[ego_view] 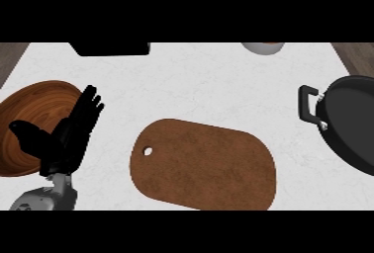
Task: Pick the bell pepper from the cutting board and place it in the pot
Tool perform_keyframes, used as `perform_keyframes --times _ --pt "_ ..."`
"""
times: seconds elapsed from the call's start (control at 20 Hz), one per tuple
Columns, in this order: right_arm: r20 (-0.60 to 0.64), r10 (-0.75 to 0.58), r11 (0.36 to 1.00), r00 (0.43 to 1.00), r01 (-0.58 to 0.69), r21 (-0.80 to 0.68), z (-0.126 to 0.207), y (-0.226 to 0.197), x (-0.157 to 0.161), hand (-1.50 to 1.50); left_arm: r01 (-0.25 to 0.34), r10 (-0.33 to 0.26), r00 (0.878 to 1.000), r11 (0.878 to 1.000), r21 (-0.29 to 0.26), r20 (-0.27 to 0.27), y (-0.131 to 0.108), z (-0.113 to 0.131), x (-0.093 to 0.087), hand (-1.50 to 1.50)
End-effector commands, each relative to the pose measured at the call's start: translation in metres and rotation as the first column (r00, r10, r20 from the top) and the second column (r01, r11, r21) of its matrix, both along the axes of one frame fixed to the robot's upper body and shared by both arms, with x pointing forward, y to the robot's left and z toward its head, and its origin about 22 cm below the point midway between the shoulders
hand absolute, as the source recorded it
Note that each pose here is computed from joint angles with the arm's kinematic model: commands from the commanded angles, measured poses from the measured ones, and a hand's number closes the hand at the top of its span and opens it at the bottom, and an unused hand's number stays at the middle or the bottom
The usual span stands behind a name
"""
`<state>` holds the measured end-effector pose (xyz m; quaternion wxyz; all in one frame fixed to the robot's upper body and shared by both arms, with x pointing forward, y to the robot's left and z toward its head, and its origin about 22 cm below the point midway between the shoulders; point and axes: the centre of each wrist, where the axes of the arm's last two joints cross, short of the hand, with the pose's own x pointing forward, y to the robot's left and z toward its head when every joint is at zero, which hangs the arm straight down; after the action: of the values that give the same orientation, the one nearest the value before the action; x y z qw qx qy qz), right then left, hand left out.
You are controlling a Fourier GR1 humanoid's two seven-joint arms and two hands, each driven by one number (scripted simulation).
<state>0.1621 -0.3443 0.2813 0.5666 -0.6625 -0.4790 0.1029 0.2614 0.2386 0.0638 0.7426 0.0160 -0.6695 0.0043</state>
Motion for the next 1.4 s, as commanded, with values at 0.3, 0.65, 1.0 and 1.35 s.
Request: perform_keyframes --times 0.3,0.65,1.0,1.35 --pt "-0.037 -0.092 0.989 0.995 0.095 0.109 0.008 -0.053 0.038 1.5 0.032 -0.032 0.999 0.999 0.004 0.011 -0.02 -0.003 0.007 0.0" --pt "-0.074 -0.085 0.986 0.994 0.094 0.137 -0.017 -0.055 0.092 1.5 0.035 -0.035 0.999 0.999 -0.016 0.009 -0.005 0.008 0.011 0.0" --pt "-0.146 -0.073 0.939 0.987 0.118 0.323 -0.059 -0.08 0.126 1.5 0.042 -0.042 0.999 0.999 0.016 -0.002 0.0 0.007 0.01 0.0" --pt "-0.057 -0.018 0.836 0.998 0.046 0.547 -0.089 -0.088 0.145 -1.5 0.04 -0.04 0.999 0.999 0.001 0.008 -0.024 -0.01 0.003 0.0"
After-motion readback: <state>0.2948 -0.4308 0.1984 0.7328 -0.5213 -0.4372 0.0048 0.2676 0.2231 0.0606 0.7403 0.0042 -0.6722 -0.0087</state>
